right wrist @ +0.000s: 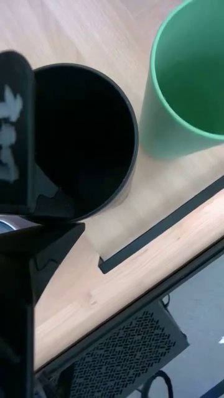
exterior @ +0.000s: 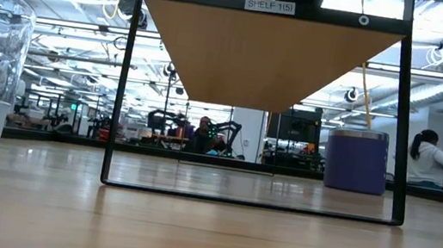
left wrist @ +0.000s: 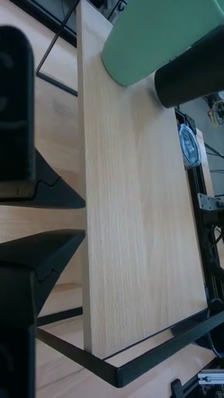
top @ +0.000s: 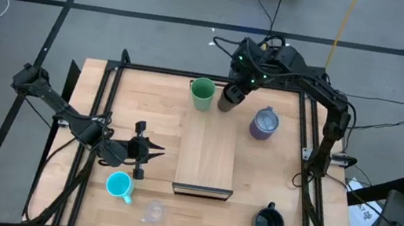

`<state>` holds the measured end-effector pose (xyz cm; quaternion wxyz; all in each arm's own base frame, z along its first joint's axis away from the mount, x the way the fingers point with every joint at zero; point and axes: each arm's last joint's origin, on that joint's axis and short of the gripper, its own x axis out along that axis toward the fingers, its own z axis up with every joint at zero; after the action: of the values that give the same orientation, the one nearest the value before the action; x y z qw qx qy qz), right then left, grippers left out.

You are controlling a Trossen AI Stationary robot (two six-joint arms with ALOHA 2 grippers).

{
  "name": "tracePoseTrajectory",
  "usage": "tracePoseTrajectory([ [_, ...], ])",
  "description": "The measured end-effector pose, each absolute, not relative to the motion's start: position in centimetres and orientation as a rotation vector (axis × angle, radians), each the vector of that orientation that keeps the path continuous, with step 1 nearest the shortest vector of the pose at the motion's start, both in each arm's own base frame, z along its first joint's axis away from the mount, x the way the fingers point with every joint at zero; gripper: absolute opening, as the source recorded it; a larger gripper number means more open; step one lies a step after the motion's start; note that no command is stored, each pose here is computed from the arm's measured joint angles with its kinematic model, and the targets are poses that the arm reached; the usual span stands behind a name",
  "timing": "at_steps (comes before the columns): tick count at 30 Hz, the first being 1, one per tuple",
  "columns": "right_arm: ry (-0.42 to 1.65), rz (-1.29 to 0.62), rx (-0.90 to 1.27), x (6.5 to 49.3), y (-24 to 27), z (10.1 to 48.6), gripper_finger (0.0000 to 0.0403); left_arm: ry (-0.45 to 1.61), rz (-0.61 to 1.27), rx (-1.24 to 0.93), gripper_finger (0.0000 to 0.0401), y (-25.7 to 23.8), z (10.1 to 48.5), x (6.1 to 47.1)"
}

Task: Stack small to large cups/mugs on shelf
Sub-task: Put the black cup on the shelf

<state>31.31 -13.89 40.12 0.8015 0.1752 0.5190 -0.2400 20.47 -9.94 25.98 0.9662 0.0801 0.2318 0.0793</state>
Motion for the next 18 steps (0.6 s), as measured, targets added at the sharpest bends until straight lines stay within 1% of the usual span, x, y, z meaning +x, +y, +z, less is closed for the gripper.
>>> tracePoseTrajectory([
  [18,1.086,-0.473,0.321,32.01,-13.10,40.27,0.0014,0.469,0.158,0.159,0.0065,-9.97,25.98,20.46],
])
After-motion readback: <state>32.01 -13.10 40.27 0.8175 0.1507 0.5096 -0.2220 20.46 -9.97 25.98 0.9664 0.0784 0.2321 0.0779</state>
